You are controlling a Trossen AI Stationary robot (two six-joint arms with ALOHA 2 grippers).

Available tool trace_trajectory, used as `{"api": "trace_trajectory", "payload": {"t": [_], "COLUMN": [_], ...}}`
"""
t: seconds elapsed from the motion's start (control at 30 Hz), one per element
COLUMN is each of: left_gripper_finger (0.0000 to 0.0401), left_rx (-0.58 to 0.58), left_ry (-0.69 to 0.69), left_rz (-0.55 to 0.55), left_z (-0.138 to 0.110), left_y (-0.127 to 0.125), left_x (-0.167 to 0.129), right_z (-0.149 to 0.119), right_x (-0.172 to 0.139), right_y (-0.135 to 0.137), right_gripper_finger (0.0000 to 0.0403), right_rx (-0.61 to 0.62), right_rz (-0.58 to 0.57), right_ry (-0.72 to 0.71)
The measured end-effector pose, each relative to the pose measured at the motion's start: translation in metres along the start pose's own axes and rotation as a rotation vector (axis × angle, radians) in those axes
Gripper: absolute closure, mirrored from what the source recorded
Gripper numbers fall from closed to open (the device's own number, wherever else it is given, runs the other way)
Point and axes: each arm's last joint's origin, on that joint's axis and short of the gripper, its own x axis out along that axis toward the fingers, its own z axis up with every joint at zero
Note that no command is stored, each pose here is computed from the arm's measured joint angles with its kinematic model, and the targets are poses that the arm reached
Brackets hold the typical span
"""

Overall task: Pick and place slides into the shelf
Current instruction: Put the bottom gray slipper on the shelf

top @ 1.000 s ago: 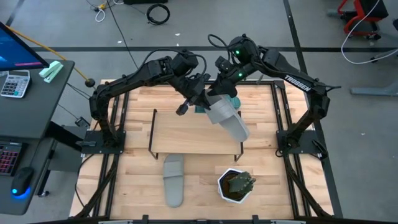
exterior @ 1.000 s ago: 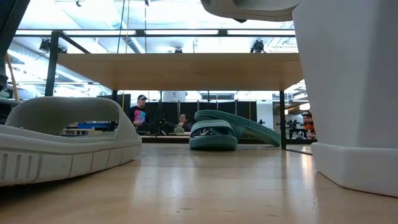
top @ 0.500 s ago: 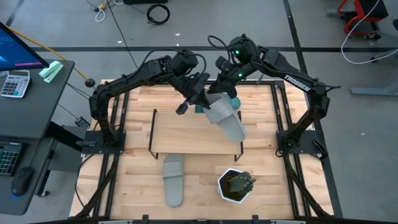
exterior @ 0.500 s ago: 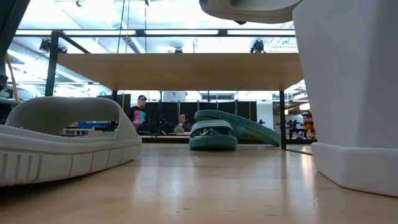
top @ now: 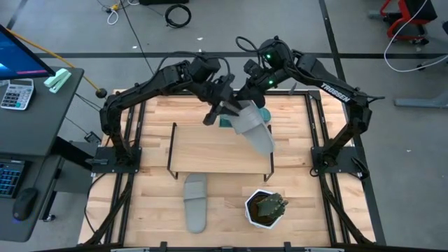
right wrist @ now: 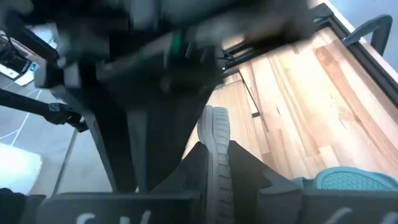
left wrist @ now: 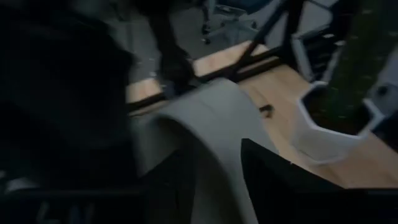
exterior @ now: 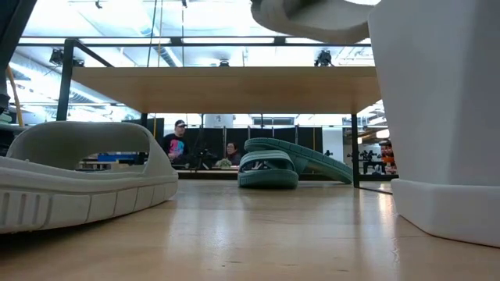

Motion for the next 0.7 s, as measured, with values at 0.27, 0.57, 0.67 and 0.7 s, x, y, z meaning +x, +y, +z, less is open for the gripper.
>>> {"api": "trace_trajectory", "payload": {"t": [0.27,0.57,0.67,0.7], "left_gripper_finger": [0.0242,0.0274,0.0291,0.0296], "left_rx": [-0.035,-0.131,-0.192,-0.210], "left_ry": [-0.050,0.036,0.131,0.167], "left_rz": [0.112,0.215,0.158,0.128], "left_z": [0.018,0.020,0.009,0.005], "left_y": [0.014,0.020,0.014,0.011], "left_x": [-0.031,-0.062,-0.064,-0.064], "right_z": [0.002,0.005,0.005,0.005], "right_x": [-0.010,-0.019,-0.021,-0.022], "right_y": [-0.014,-0.028,-0.026,-0.025], "right_gripper_finger": [0.0361,0.0362,0.0362,0.0362], "right_rx": [0.060,0.169,0.166,0.164], "right_rz": [-0.052,-0.227,-0.231,-0.233], "right_ry": [-0.027,-0.081,-0.087,-0.090]}}
